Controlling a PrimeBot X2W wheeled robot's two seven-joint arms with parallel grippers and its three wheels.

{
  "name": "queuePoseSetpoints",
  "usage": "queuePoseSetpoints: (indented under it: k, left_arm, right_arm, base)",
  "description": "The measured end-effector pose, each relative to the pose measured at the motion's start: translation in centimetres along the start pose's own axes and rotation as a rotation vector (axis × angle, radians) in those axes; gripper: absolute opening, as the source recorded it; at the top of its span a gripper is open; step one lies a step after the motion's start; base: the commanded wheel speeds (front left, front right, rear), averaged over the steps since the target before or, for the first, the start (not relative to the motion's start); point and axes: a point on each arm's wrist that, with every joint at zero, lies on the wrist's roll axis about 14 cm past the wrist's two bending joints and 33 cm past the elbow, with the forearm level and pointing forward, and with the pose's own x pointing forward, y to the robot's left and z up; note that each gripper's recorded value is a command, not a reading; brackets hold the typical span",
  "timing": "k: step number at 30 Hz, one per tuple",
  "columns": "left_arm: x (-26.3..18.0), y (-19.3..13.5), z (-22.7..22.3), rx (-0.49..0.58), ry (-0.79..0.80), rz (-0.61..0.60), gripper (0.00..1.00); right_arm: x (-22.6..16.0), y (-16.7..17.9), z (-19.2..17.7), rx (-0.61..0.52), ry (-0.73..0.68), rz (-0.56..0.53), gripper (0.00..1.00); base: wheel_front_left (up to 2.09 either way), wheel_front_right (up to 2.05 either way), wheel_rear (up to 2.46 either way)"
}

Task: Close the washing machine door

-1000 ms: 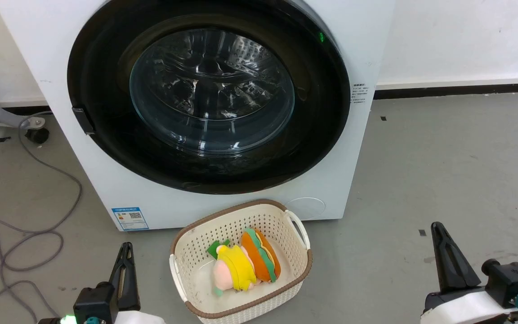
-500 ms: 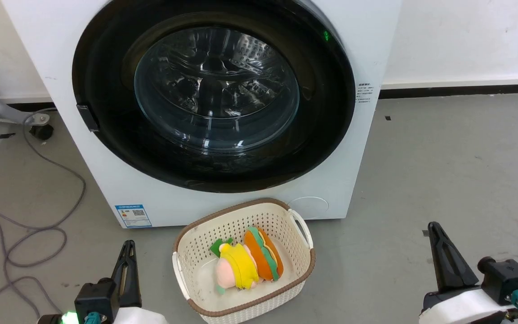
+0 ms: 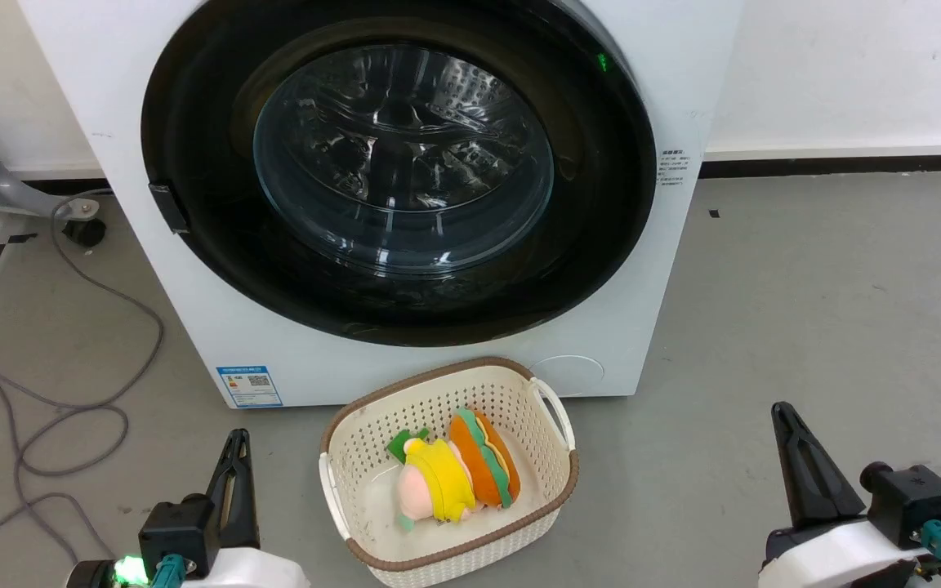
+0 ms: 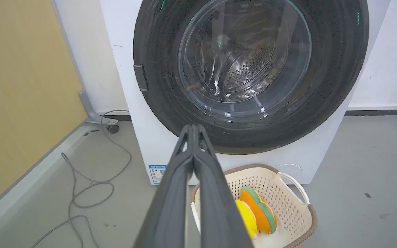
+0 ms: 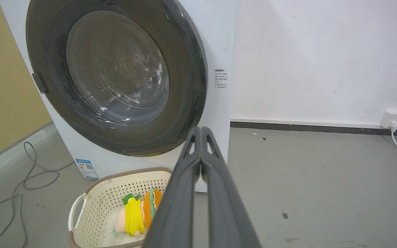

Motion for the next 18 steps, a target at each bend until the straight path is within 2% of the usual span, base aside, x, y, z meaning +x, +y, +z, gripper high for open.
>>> queuePoseSetpoints:
  k: [18]
  left_arm:
    - [0.05, 0.17, -0.15, -0.002, 0.025, -0.004, 0.0]
  right_arm:
    - [0.44, 0.73, -0.27, -0.018, 0.03, 0.024, 0.0]
  base:
    - [0.0, 0.0, 0.0]
